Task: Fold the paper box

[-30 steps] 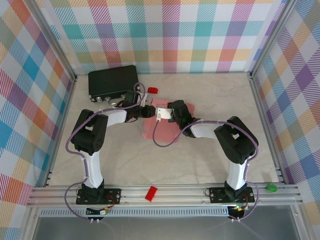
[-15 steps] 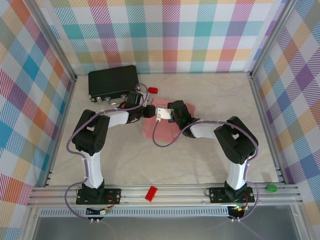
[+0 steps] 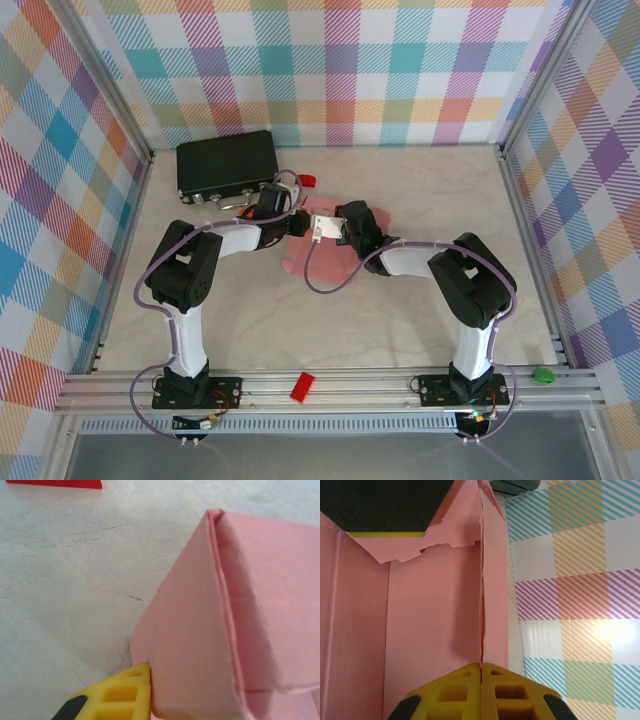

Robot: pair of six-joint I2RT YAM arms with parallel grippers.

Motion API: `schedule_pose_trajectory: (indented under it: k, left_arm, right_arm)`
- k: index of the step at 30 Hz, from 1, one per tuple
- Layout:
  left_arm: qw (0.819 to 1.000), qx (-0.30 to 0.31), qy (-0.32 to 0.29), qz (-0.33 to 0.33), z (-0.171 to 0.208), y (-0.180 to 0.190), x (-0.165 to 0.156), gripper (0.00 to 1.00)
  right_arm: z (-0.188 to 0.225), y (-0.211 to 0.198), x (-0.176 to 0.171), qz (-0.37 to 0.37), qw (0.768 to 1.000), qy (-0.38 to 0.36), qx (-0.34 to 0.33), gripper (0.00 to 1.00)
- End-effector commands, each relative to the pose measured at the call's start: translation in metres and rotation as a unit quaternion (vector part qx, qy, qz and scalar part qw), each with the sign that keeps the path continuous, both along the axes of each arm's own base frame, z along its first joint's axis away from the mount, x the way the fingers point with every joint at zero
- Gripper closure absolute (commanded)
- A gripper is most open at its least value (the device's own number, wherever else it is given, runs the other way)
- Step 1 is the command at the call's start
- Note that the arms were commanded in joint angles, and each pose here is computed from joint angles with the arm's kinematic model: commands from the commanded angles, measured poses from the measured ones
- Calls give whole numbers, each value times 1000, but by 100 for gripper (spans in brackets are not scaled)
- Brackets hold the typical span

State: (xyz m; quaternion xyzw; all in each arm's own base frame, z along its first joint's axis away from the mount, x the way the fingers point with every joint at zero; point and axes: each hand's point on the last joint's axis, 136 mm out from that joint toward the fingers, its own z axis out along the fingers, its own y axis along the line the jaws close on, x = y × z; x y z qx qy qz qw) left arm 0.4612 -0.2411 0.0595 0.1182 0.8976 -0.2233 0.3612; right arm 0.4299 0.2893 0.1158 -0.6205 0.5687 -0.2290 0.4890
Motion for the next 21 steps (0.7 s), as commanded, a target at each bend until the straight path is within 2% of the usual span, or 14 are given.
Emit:
schedule_pose_trajectory:
  k: [1,4,8,13,16,21]
  left_arm:
    - [999,-7,-32,-6,21,-10,-3,92]
    - [999,2,-41,-5,24,-12,-4,98]
    - [999,18,-48,1,27,-10,-9,100]
    - [998,48,-41,18,26,3,-17,100]
    - [997,63,-39,26,23,13,-29,100]
    - [995,90,-28,41,18,29,-46,100]
  right_arm:
    - [-20,8,-18,18,999,50,-5,99]
    - [-18,9,-19,16,998,52,4,96]
    - [-11,11,-21,13,998,51,19,86]
    - [5,10,-24,3,997,54,53,65]
    - [16,9,-30,-3,995,66,80,48]
    - [36,7,-47,-3,987,99,130,35]
